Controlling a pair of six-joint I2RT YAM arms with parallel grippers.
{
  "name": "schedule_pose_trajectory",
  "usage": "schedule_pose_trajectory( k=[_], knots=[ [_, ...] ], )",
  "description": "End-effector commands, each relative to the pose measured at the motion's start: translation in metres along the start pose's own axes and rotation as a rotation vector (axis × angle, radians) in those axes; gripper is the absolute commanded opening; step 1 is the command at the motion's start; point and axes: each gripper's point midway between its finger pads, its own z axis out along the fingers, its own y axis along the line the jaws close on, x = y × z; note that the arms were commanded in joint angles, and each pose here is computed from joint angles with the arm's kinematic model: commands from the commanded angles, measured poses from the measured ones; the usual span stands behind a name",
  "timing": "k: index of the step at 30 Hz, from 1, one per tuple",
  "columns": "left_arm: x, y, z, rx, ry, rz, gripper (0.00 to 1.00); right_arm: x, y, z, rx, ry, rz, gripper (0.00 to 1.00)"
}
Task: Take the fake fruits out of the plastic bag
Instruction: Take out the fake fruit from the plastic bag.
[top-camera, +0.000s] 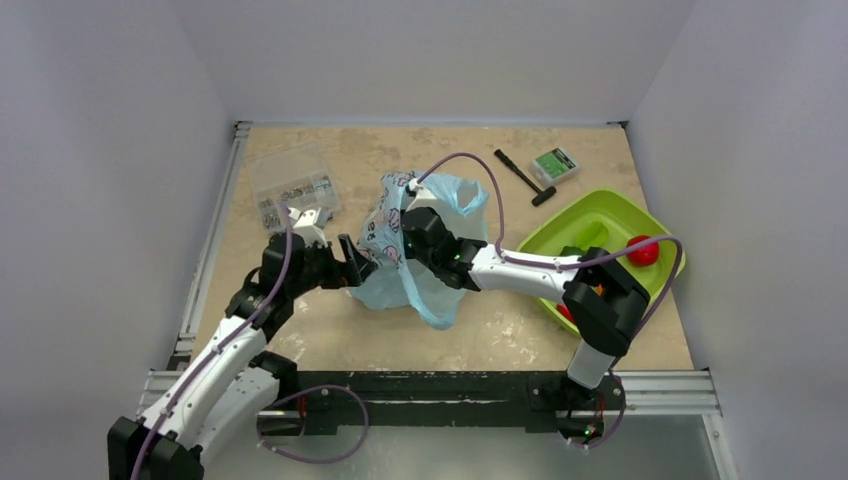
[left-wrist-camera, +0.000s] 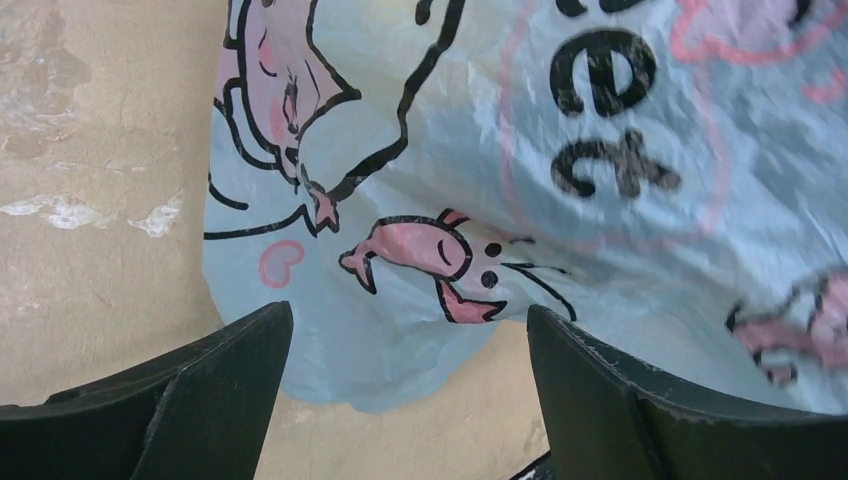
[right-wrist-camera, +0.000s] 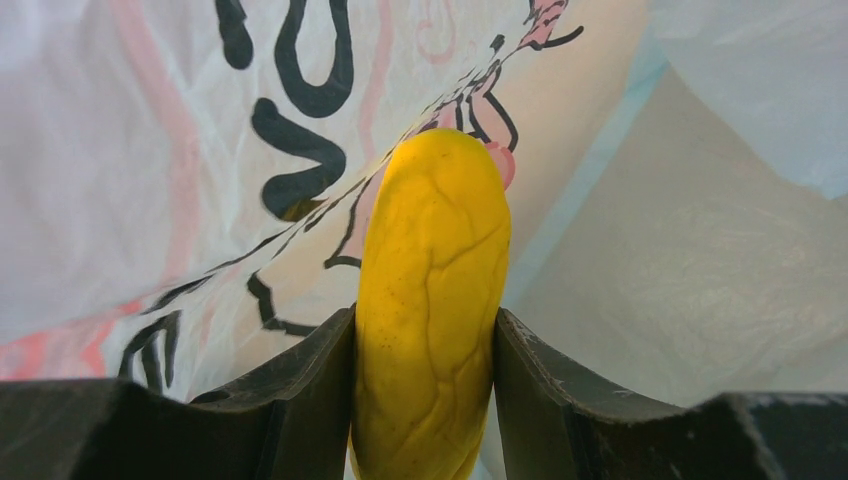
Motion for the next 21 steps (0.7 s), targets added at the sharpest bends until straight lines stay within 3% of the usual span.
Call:
schedule_pose_trajectory(
  k=[1,6,16,21],
  knots=[
    [-0.015,0.000,0.022,-0.001,-0.031,-0.003,0.85,-0.028,0.023,-0.016,-0.068,-0.024,0.028,0.00],
    [-0.007,0.024,0.042,-0.150,0.066,-0.071,0.69,-0.034,0.002,-0.029,0.005,0.006,-0.072,0.00],
    [-0.021,0.044,0.044,-0.287,0.025,-0.068,0.70,-0.062,-0.015,-0.106,0.017,0.054,-0.317,0.00],
    [-0.026,0.051,0.026,-0.367,0.033,-0.042,0.80,-0.096,-0.022,-0.151,0.040,-0.043,-0.340,0.00]
  ],
)
